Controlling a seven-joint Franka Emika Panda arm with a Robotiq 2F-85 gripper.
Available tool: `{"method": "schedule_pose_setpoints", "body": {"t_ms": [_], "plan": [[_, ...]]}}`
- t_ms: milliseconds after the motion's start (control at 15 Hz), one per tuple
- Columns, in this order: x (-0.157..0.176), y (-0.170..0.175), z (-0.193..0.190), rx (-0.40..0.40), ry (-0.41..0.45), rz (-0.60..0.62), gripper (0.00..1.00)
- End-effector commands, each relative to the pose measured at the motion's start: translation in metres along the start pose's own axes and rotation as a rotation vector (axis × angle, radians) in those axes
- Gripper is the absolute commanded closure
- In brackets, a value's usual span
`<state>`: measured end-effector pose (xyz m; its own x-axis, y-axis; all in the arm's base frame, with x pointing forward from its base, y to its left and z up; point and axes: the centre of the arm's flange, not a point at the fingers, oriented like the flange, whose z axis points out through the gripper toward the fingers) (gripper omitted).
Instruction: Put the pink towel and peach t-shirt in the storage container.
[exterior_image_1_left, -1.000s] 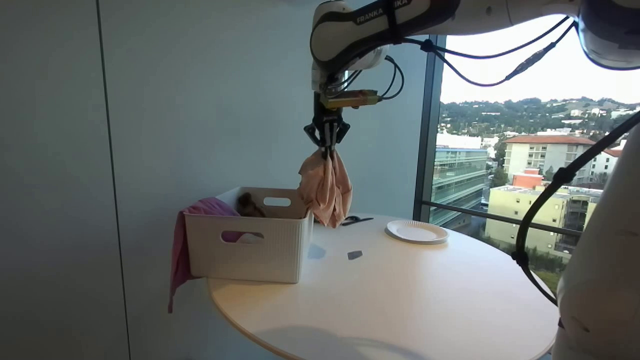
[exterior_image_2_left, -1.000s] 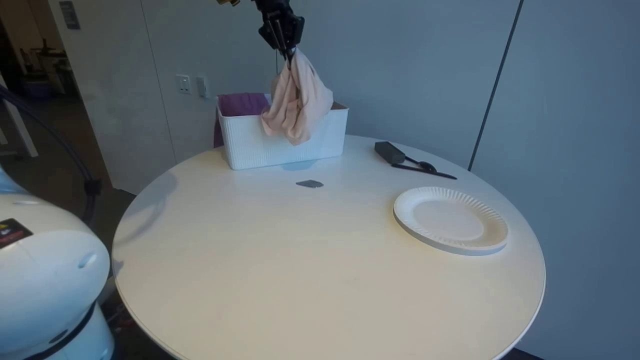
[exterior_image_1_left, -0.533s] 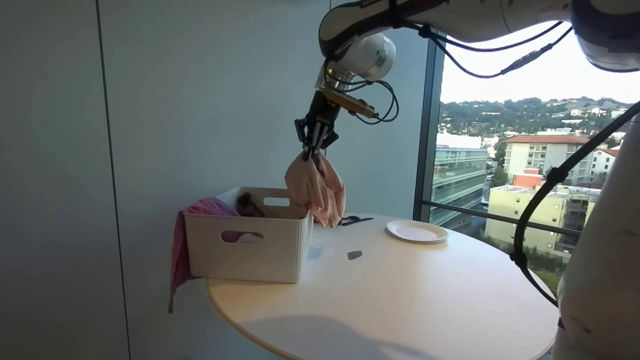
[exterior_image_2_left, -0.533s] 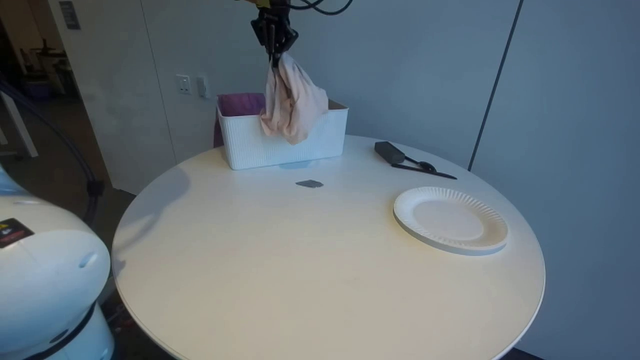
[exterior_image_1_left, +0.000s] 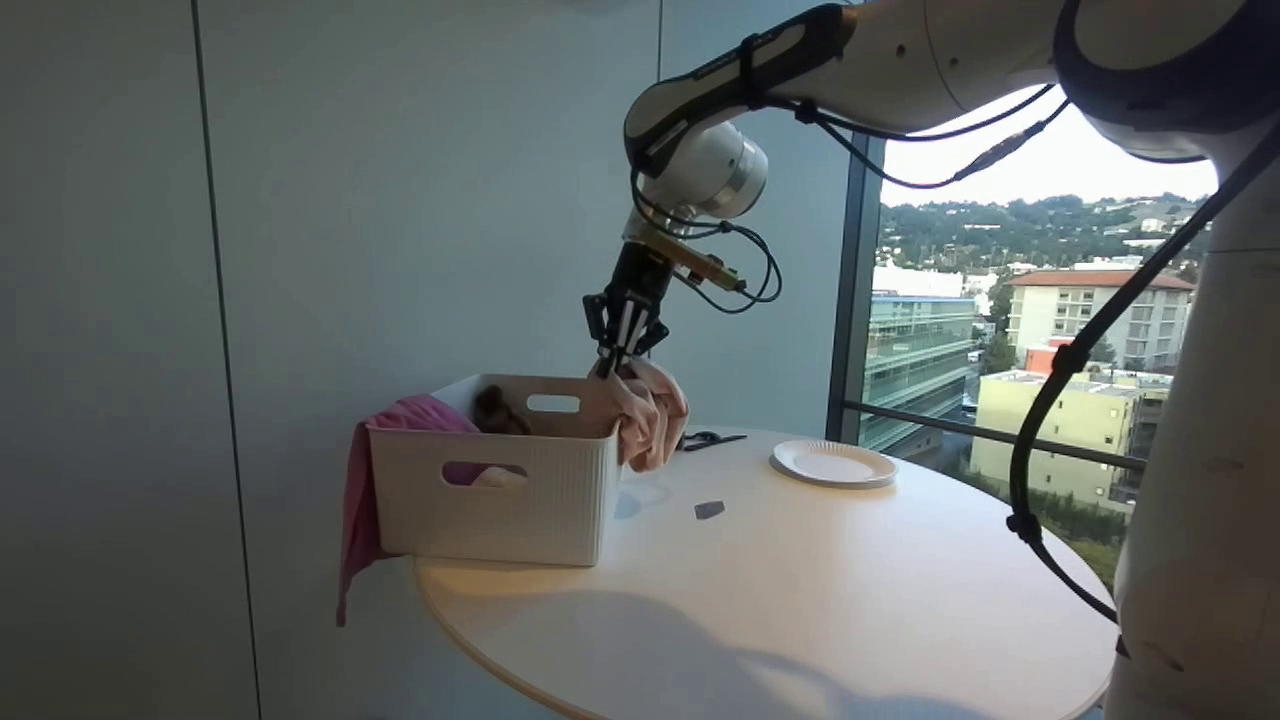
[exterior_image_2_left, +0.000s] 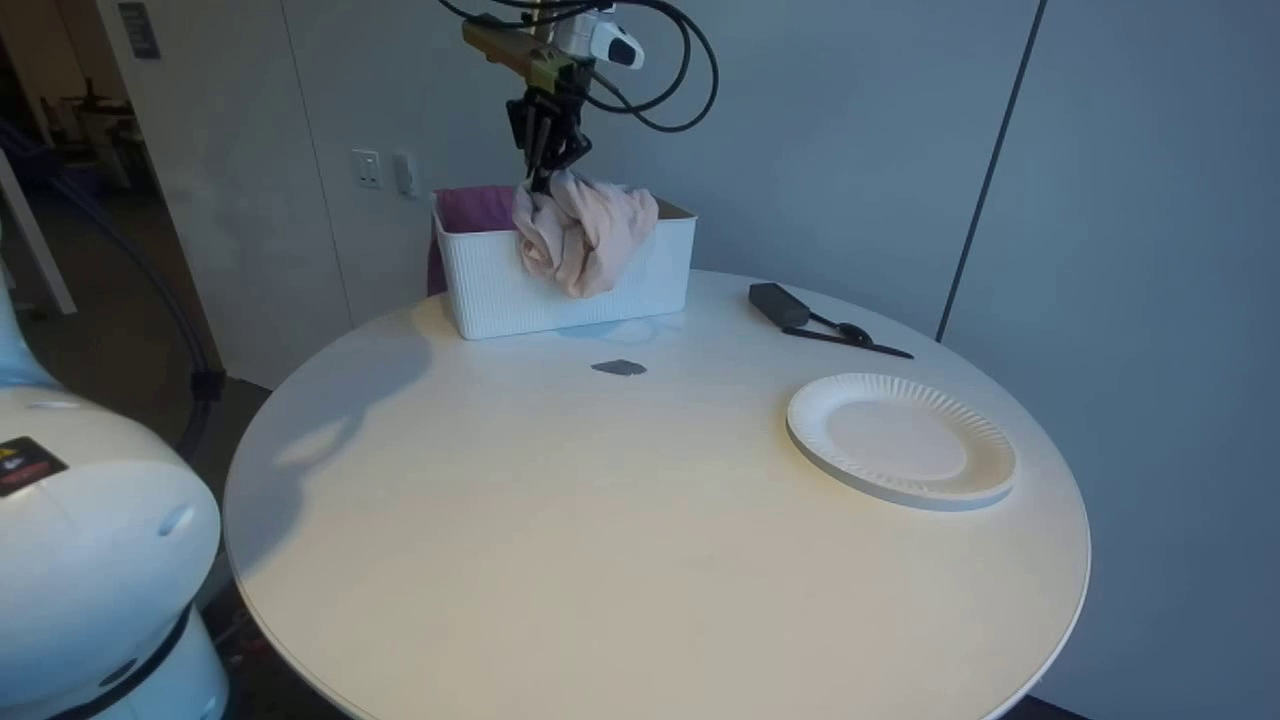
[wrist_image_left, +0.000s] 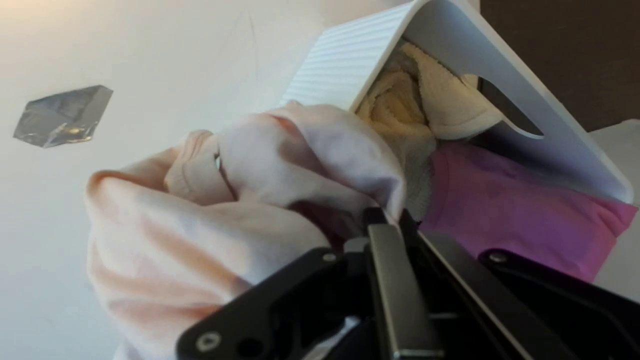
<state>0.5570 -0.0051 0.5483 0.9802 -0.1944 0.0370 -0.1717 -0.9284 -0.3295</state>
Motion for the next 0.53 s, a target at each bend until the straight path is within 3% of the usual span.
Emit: {"method": "schedule_pose_setpoints", "body": {"t_ms": [0, 333, 400, 467], "plan": [[0.006, 0.005, 0.013, -0.006, -0.048, 0.017, 0.93], [0.006, 0.012, 0.024, -0.007, -0.094, 0.019, 0.92], [0.005, 0.011, 0.023, -0.010, -0.095, 0.020, 0.68], [0.004, 0.011, 0.022, -0.013, -0.097, 0.010, 0.67]]}}
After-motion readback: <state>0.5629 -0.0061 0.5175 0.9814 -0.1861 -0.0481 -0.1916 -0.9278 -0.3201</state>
